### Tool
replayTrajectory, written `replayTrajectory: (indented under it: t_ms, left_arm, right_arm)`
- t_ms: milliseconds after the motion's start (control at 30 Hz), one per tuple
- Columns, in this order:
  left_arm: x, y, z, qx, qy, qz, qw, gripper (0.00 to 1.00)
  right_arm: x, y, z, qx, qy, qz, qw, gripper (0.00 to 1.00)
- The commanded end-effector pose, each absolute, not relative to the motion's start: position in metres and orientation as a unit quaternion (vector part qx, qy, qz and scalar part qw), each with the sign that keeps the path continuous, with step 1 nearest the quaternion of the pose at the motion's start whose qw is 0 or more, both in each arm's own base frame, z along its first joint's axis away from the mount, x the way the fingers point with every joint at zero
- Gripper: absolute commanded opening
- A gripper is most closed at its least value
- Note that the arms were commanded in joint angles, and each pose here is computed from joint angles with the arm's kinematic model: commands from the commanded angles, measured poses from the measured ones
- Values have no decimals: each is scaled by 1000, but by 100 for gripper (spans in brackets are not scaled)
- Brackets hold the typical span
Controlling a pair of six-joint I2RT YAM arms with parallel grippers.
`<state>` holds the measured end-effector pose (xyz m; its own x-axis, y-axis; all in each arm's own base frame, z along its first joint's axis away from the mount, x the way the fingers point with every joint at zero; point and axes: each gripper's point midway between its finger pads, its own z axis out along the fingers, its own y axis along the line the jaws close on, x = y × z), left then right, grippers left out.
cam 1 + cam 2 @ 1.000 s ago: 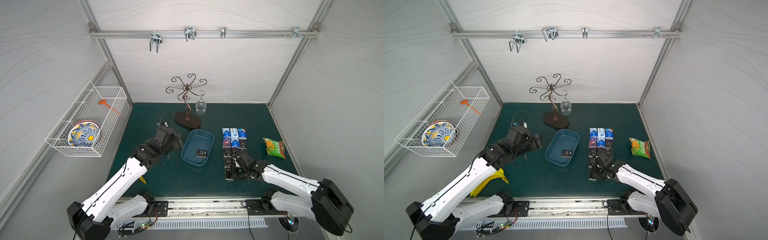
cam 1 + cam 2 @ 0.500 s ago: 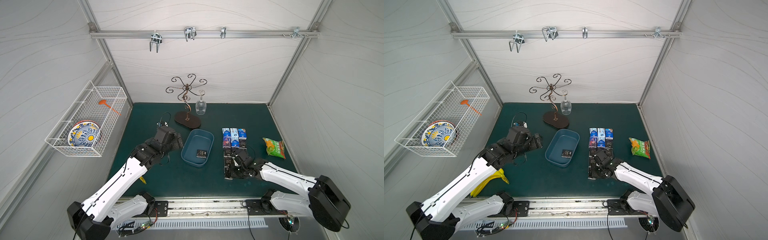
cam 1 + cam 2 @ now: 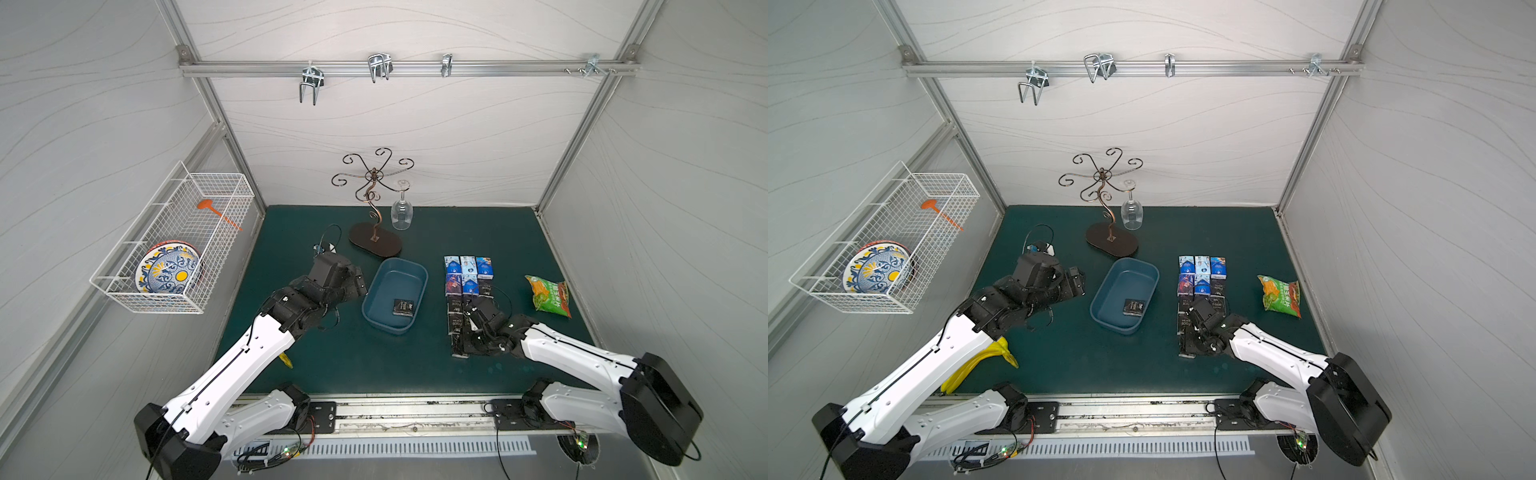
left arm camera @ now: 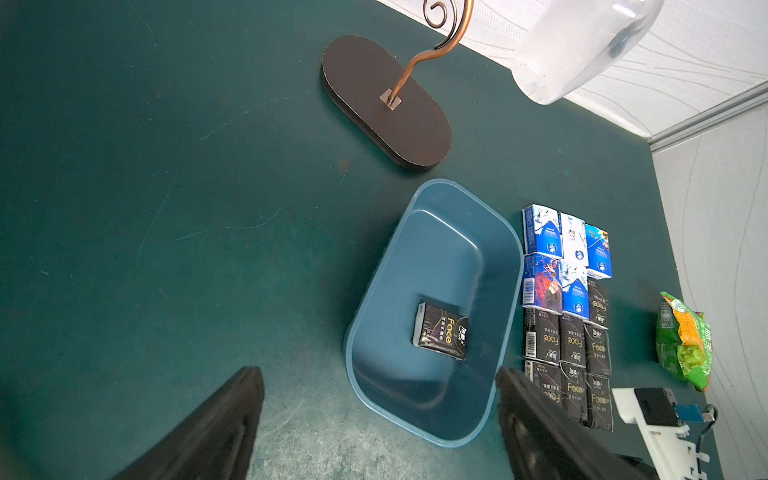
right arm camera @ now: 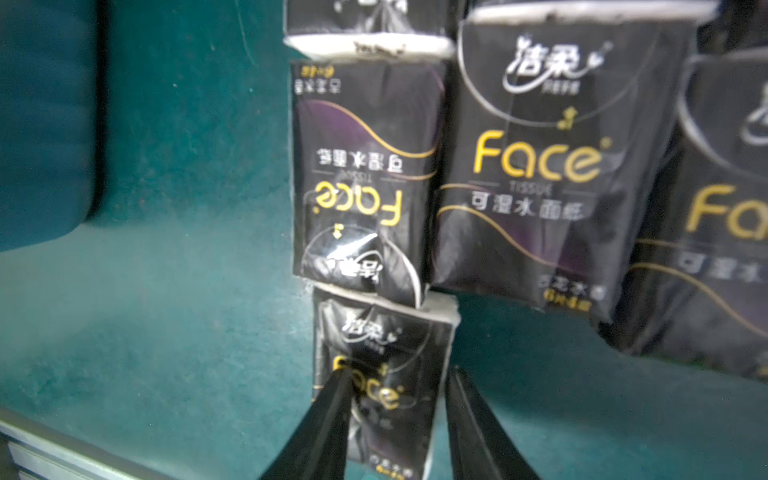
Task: Take the pocket tissues out of the storage box
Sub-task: Move the pocket tissues to the center of the board.
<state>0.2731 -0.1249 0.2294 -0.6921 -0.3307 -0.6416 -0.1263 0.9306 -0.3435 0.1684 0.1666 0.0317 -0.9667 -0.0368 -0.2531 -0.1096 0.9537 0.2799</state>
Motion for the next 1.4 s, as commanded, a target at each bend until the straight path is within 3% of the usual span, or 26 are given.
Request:
replayTrajectory:
  t_ms: [0, 700, 1367]
  left_arm:
    - [277, -123, 238, -136, 901, -142, 387, 92]
    - [278, -125, 240, -137, 901, -147, 386, 91]
    - [277, -123, 242, -137, 900, -143, 388, 91]
  right_arm:
    - [170, 170, 41, -51, 979, 152, 126, 39]
    - [165, 178, 32, -76, 980, 147, 111, 38]
    - [180, 175, 47, -83, 979, 132, 132, 43]
